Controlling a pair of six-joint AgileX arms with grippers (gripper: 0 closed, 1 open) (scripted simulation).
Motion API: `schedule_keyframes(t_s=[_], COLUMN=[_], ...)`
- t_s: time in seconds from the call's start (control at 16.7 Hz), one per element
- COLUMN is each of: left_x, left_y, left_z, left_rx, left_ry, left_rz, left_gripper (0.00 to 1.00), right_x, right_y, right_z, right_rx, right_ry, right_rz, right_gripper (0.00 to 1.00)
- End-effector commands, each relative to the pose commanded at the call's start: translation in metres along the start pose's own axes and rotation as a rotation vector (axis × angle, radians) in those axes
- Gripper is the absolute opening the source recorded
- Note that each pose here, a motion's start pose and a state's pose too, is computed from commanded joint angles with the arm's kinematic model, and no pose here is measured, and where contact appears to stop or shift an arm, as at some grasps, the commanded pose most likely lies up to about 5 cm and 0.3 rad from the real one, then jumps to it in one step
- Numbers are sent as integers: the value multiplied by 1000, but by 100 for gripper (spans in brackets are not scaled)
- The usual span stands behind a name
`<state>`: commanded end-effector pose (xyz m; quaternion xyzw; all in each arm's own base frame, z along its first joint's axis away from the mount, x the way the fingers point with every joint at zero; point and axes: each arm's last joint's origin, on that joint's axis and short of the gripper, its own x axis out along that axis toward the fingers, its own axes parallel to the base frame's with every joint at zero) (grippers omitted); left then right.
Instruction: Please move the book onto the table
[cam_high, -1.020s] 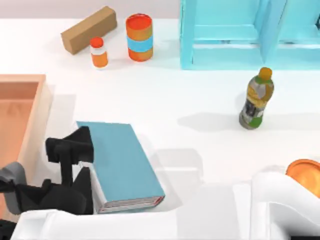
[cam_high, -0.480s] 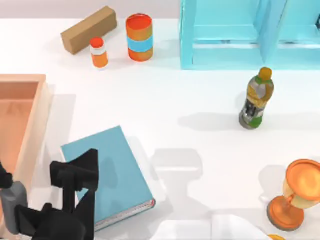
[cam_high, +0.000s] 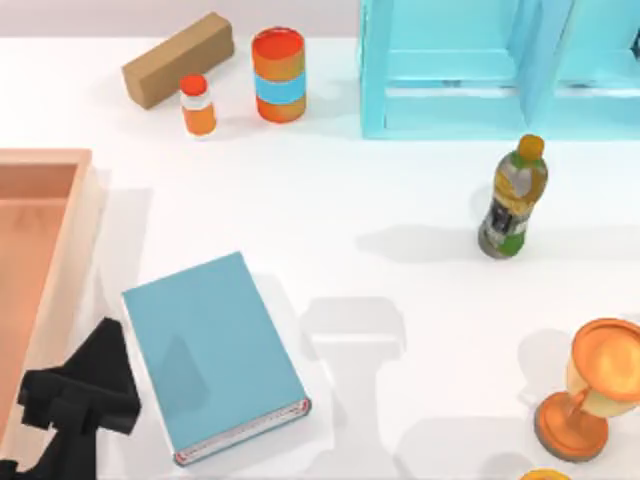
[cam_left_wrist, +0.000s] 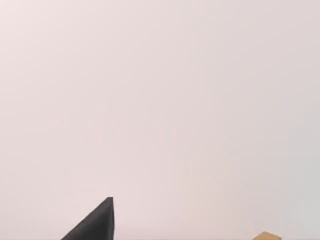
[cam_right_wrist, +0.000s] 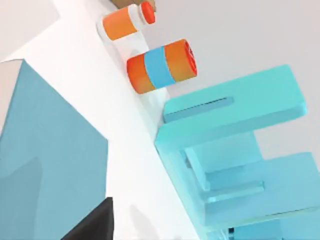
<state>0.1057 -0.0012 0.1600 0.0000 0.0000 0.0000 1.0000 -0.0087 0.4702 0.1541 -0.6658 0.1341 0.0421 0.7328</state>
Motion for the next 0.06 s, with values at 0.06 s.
schedule_keyframes(t_s=[0.06], left_x=[0], left_y=[0], left_z=[0], left_rx=[0], left_ry=[0], left_rz=[0], left_gripper=[100], right_x=[0], right_y=[0], right_z=[0], right_rx=[0], right_ry=[0], right_rz=[0], right_gripper=[100])
